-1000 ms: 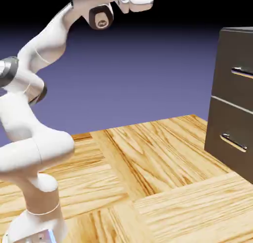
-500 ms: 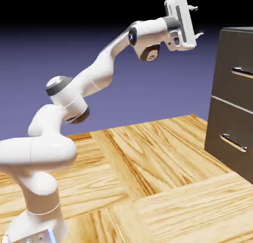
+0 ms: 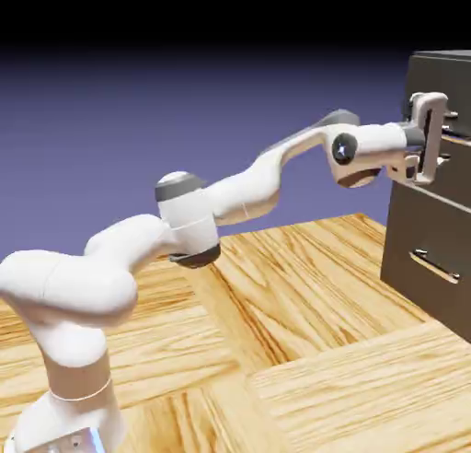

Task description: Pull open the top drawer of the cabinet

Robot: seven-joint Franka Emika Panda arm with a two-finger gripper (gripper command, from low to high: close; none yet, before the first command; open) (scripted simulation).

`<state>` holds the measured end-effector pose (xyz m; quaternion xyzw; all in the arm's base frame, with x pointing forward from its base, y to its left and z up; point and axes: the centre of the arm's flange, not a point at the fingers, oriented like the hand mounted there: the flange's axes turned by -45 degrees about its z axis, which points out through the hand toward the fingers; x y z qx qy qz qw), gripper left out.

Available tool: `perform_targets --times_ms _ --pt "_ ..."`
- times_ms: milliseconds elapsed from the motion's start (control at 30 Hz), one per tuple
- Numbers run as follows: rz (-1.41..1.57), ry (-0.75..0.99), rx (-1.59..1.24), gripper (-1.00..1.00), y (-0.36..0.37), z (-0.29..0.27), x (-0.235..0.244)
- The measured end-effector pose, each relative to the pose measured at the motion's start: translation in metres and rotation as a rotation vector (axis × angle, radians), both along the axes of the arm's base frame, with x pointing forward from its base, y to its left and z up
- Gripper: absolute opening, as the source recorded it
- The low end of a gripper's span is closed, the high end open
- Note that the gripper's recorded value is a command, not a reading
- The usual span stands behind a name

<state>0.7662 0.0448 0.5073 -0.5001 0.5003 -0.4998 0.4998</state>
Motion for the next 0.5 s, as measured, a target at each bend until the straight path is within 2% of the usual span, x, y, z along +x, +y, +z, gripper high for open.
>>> perform_targets --times_ms 67,100,500 --pt "0.001 -0.001 0.000 0.00 0.000 -0.001 0.009" --pt "0.001 -0.001 0.000 -1.00 -0.001 -0.001 0.012" --pt "0.001 -0.002 0.000 -1.00 -0.001 -0.001 -0.041"
